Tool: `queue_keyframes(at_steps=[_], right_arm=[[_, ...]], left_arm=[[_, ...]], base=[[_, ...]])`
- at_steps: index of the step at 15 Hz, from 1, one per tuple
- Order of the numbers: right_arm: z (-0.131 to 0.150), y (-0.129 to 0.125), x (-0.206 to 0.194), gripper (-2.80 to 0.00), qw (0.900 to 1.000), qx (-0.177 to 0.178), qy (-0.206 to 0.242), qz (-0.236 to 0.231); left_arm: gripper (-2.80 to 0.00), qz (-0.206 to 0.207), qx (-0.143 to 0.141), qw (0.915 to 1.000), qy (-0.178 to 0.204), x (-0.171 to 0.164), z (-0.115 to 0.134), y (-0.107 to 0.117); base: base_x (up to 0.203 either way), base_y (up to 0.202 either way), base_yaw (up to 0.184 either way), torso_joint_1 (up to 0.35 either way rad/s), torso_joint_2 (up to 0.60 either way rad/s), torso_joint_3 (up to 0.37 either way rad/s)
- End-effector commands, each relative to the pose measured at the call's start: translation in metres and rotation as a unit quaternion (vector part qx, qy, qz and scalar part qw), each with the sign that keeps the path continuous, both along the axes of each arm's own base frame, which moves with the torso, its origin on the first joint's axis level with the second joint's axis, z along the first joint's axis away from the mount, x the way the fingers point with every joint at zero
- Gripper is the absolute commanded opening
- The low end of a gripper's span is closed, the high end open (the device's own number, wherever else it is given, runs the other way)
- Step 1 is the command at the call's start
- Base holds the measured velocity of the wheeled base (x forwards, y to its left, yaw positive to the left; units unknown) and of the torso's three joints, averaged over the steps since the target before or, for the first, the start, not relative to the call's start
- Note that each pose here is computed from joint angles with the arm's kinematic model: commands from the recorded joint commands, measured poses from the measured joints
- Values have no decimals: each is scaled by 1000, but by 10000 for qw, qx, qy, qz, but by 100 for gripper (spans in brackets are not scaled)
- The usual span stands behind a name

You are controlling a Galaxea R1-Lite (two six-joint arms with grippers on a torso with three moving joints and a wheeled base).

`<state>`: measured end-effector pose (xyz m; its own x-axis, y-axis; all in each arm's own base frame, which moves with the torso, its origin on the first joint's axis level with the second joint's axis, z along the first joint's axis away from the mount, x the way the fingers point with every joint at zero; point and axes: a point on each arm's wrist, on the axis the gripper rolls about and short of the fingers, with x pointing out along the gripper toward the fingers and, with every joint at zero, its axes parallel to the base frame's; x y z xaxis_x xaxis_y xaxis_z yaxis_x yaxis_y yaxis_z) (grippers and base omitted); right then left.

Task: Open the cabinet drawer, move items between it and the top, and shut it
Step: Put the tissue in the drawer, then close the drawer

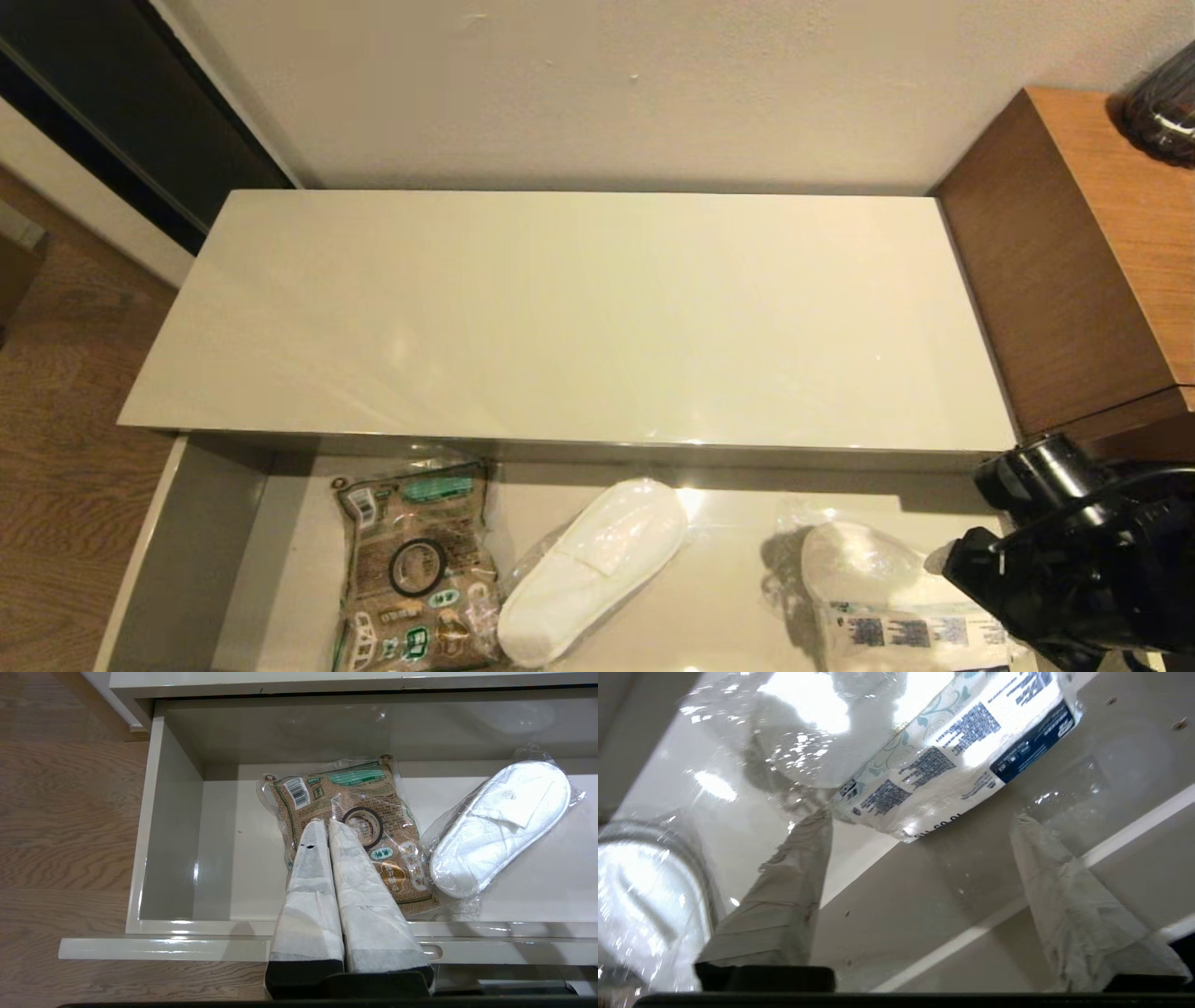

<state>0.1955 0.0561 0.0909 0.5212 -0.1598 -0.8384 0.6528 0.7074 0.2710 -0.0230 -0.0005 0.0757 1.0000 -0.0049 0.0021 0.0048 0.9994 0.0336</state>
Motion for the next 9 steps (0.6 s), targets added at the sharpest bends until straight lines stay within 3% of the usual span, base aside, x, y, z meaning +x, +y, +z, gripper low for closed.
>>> queue_keyframes(at_steps=[1,2,3,9], right_arm=[[34,-6,-20,0,9984,84,-543,163],[45,-9,-29,0,9979,46,-593,256],[57,-12,-40,-280,9974,-1,-631,351],[113,-43,-135,-280,9915,-473,-717,973]], left_arm=[[-280,1,1,10000,10,0,0,0],[-280,1,1,10000,11,0,0,0],[-280,1,1,10000,3,0,0,0],[-280,1,1,10000,4,0,0,0]], base=[[0,0,0,0,0,0],[0,0,0,0,0,0],[0,0,0,0,0,0],[0,0,0,0,0,0]])
